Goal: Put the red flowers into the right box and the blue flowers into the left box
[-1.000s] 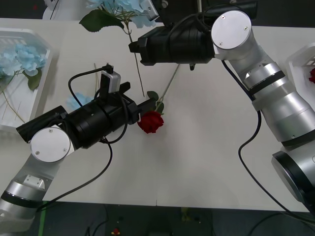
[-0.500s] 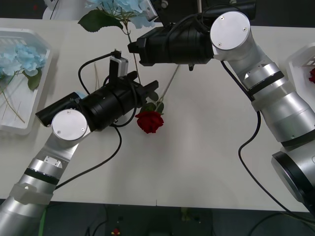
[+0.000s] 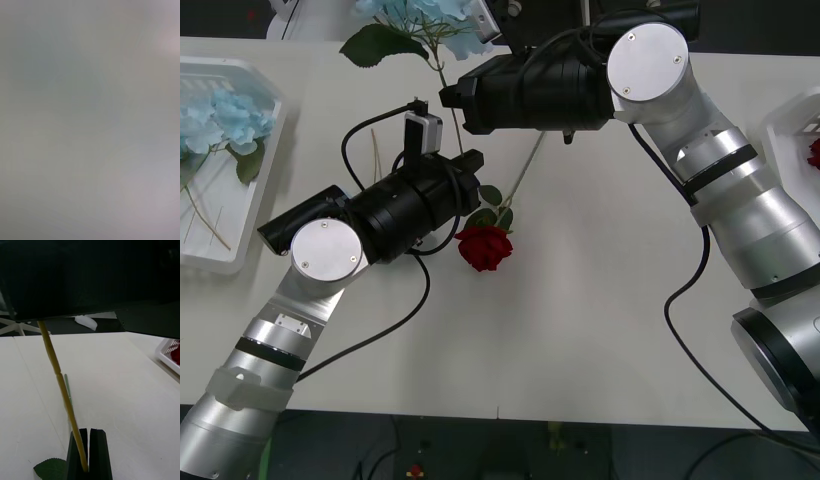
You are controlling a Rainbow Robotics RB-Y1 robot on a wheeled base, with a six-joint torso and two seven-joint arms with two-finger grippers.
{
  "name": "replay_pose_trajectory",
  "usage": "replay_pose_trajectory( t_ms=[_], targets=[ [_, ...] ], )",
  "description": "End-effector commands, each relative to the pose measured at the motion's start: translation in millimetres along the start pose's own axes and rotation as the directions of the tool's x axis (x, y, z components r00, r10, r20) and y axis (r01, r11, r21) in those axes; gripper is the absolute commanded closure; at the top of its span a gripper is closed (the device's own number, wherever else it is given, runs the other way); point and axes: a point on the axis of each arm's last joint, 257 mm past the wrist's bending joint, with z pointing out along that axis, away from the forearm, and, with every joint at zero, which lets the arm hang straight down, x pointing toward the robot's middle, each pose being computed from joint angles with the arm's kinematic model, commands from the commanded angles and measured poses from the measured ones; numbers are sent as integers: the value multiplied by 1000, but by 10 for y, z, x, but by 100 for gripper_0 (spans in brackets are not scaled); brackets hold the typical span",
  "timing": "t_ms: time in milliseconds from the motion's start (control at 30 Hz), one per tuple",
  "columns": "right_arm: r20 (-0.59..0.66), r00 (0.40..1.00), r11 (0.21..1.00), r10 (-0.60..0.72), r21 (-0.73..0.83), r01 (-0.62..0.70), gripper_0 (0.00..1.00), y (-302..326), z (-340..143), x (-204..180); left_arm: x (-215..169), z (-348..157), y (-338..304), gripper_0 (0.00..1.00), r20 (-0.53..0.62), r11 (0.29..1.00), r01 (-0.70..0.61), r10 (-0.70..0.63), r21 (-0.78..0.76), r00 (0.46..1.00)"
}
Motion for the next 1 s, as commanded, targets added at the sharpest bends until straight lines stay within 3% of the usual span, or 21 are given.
replay_pose_trajectory(
  t_ms=[33, 333, 367, 400, 500, 600, 800, 1000],
  targets=[
    [56, 996, 995, -75, -61, 78, 100, 387, 126, -383, -257, 112, -120, 100, 51, 999, -45, 44, 15, 998],
    [58, 996, 995, -71, -64, 75, 100, 397, 124, -391, -344, 38, 23, 100, 69, 1000, 20, -20, 9, 997],
    [59, 996, 995, -69, -64, 73, 69, 400, 125, -399, -357, 7, 66, 100, 67, 999, 32, -33, 14, 997],
    [59, 996, 995, -69, -62, 73, 55, 392, 125, -393, -360, -22, 107, 100, 62, 999, 35, -36, 16, 997],
    [66, 996, 996, -65, -57, 69, 33, 381, 124, -413, -381, -121, 222, 100, 44, 998, 46, -47, 30, 998],
    [70, 996, 996, -61, -55, 65, 26, 375, 124, -424, -388, -196, 340, 100, 32, 999, 44, -44, 24, 998],
    [69, 996, 997, -60, -54, 63, 23, 368, 120, -423, -433, -579, 970, 100, 0, 997, 30, -30, -67, 1000],
    [67, 996, 997, -55, -50, 58, 23, 346, 107, -419, -573, -1045, 1577, 100, -26, 978, 136, -142, -158, 989]
  ],
)
